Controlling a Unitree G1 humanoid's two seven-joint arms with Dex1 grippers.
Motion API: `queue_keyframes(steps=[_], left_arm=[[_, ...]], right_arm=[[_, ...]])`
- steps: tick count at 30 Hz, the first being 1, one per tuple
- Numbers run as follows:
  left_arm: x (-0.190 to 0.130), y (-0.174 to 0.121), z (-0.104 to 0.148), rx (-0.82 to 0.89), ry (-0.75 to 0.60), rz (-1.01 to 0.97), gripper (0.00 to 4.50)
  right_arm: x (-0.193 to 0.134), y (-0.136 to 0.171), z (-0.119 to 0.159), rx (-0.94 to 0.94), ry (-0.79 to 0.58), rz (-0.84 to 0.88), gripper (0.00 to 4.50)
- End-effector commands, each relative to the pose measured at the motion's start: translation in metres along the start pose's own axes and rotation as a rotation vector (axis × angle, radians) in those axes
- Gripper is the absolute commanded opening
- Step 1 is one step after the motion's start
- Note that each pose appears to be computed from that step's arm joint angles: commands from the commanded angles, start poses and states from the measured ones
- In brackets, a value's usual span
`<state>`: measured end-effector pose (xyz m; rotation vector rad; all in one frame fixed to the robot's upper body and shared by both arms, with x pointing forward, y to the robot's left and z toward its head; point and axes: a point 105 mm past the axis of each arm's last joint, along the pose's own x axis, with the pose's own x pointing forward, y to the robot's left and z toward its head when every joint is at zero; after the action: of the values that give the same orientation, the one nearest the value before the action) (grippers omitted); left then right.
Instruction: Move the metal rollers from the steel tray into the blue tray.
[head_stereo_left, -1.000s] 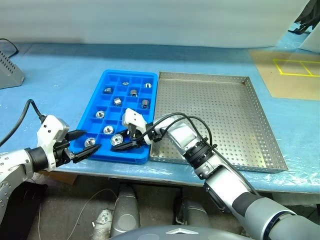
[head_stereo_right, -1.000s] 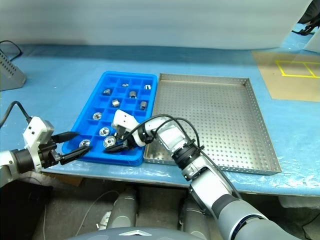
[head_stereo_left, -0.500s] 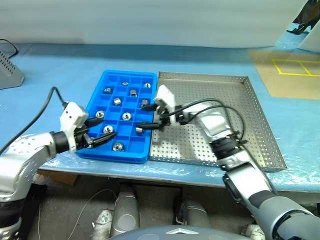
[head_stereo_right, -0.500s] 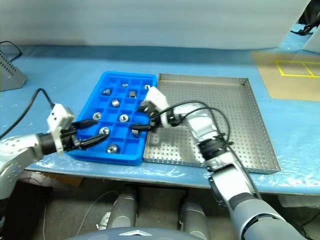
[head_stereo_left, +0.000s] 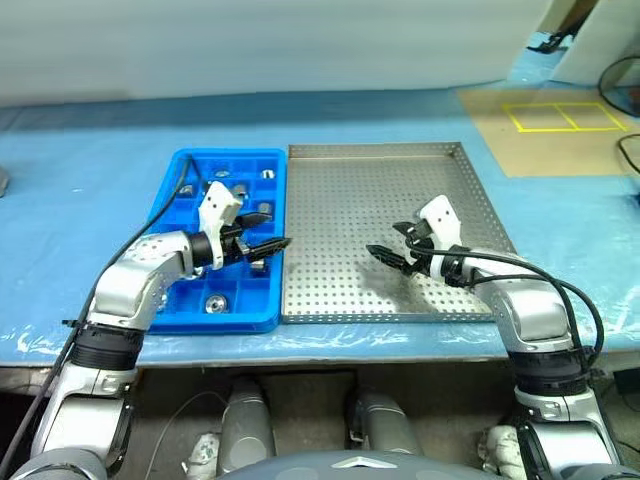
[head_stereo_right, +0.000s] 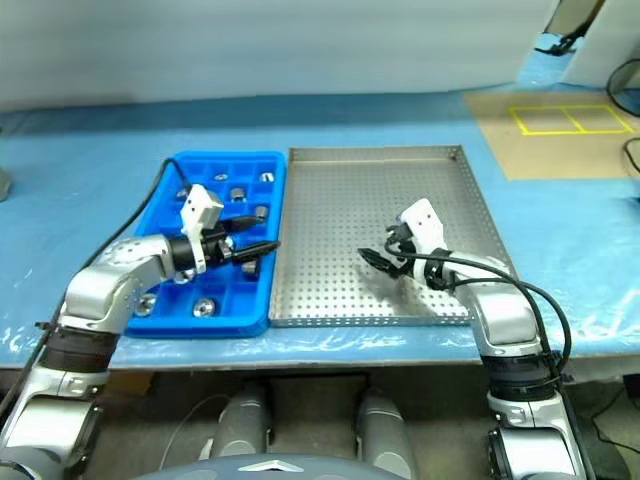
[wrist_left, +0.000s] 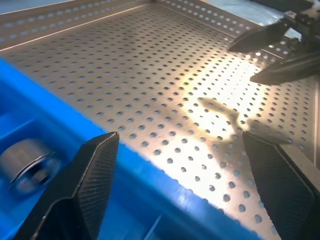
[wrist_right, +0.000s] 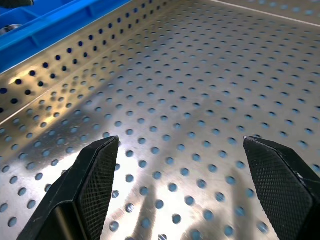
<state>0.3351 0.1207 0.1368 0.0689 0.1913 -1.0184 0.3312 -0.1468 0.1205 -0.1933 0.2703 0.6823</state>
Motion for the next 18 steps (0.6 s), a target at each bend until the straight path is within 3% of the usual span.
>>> queue_keyframes(steps=[1,18], left_arm=[[0.001,0.007,0.006,0.058,0.012,-0.019,4.14],[-0.006,0.003,-0.003,0.040,0.009,-0.002,4.14]], right_arm=[[-0.006,-0.003,0.017,-0.065,-0.049,-0.045,4.13],[0.010,-0.001,0.019,-0.074,-0.038,-0.012,4.13]])
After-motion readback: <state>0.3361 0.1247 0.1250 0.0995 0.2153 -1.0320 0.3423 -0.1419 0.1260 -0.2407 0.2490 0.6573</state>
